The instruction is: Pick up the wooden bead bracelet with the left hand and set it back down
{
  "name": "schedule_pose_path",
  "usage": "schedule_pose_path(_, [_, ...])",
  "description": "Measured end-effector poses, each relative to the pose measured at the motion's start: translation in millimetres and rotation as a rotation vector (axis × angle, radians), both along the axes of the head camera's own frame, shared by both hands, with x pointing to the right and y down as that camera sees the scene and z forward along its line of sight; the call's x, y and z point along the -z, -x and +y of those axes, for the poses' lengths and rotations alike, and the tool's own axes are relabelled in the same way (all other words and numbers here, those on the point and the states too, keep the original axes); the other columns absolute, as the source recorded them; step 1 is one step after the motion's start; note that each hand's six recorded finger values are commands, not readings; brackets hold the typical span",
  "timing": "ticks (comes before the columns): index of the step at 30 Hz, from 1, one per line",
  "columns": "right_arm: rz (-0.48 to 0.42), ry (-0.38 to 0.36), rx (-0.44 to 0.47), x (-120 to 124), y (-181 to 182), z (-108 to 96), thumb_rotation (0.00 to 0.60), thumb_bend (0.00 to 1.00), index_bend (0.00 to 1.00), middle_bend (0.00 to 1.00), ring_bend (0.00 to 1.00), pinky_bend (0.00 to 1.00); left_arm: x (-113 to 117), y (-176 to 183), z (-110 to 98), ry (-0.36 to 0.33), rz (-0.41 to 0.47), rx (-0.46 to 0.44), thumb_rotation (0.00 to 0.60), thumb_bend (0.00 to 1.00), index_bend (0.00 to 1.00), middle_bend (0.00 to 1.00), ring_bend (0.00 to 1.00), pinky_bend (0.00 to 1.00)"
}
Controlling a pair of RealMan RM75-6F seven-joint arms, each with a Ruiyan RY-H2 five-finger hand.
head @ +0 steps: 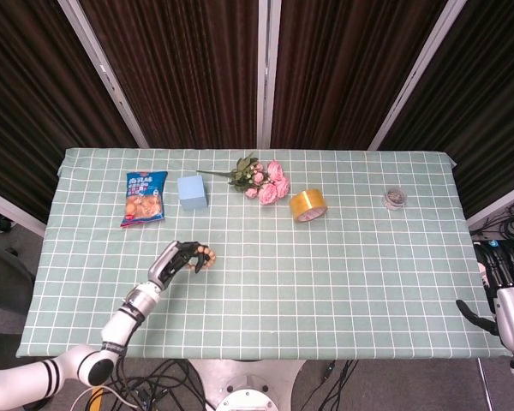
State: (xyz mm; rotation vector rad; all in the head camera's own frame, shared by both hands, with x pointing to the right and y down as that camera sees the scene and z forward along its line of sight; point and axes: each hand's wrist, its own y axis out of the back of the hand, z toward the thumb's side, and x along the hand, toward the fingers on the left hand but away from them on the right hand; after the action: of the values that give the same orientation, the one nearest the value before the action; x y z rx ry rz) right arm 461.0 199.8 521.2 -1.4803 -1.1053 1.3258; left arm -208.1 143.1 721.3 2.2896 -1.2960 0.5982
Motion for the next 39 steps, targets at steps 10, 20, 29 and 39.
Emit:
schedule_pose_path(10, [0.002, 0.001, -0.005, 0.3, -1.0, 0.5, 0.6, 0.08, 0.0, 0.08, 0.0, 0.0, -2.7, -0.8, -2.0, -0.007, -0.002, 0.006, 0.355, 0.59, 0.63, 0.73, 0.43, 0.15])
schedule_pose_path(20, [0.001, 0.006, -0.003, -0.3, -0.5, -1.3, 0.6, 0.08, 0.0, 0.08, 0.0, 0.0, -3.4, -2.4, -0.8, 0.001, 0.01, 0.001, 0.354, 0.68, 0.56, 0.66, 0.43, 0.15])
schedule_pose_path(29, [0.0, 0.007, -0.006, 0.2, -1.7, -0.5, 0.6, 0.08, 0.0, 0.08, 0.0, 0.0, -2.9, -5.4, -0.4, -0.007, 0.021, -0.026, 0.402, 0.76, 0.49, 0.59, 0.43, 0.15])
schedule_pose_path(39, [-0.001, 0.011, -0.008, 0.0, -2.1, 0.4, 0.6, 0.08, 0.0, 0.08, 0.0, 0.0, -1.6, -6.1, 0.3, 0.01, 0.045, -0.016, 0.074, 0.76, 0.5, 0.6, 0.43, 0.15])
